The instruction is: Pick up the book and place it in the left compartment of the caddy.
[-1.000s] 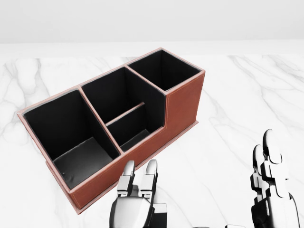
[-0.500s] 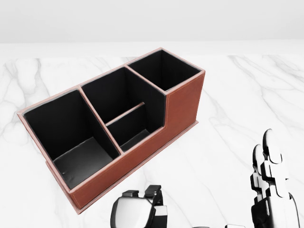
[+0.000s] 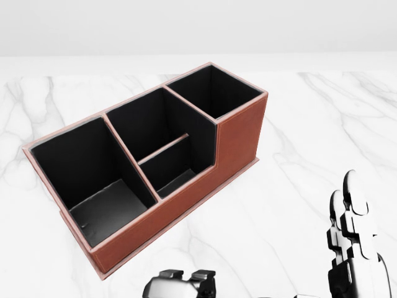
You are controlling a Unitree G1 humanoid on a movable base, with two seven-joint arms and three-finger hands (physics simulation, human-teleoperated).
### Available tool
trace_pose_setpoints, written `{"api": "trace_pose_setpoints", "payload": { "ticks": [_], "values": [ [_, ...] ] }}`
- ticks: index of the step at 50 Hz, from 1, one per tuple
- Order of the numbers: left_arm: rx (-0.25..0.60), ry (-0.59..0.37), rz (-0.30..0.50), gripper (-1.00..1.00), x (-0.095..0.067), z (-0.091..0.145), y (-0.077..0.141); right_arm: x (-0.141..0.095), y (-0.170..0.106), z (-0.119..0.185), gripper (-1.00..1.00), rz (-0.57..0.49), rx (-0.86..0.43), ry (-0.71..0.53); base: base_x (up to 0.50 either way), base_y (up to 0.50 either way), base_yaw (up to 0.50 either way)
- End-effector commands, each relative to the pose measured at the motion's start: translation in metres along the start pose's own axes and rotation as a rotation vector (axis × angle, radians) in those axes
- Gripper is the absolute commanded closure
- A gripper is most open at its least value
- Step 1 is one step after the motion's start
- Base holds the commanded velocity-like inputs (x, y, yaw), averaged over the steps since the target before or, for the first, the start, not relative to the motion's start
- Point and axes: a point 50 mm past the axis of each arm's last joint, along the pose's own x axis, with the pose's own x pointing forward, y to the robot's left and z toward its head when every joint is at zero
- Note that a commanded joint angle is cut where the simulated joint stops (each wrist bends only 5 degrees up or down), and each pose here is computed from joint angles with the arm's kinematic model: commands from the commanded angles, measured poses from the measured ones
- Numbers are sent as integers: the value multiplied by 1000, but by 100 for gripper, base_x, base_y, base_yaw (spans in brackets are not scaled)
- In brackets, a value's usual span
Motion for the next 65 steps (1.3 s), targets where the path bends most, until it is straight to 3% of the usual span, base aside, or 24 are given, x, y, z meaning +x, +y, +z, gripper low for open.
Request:
{"api": "trace_pose_setpoints", "payload": {
  "ticks": [1,23,36,47,56,65],
  "values": [
    [-68,-98,101,100,-25,20,33,0,0,0,-100,0,1,0,0,0,0],
    [-168,-135,245,100,-35,24,79,2,1,0,-100,5,1,-4,0,0,0],
    [-223,-138,426,100,-40,21,127,3,1,-1,-100,6,0,-3,0,0,0],
    [-203,-101,673,100,-23,11,169,3,1,-2,-100,4,3,-2,0,0,0],
    [-182,-47,750,100,-10,1,178,4,1,-2,-100,3,1,-4,0,0,0],
    [-172,-1,839,100,-9,-8,193,4,1,-2,-100,4,1,-5,0,0,0]
  ]
}}
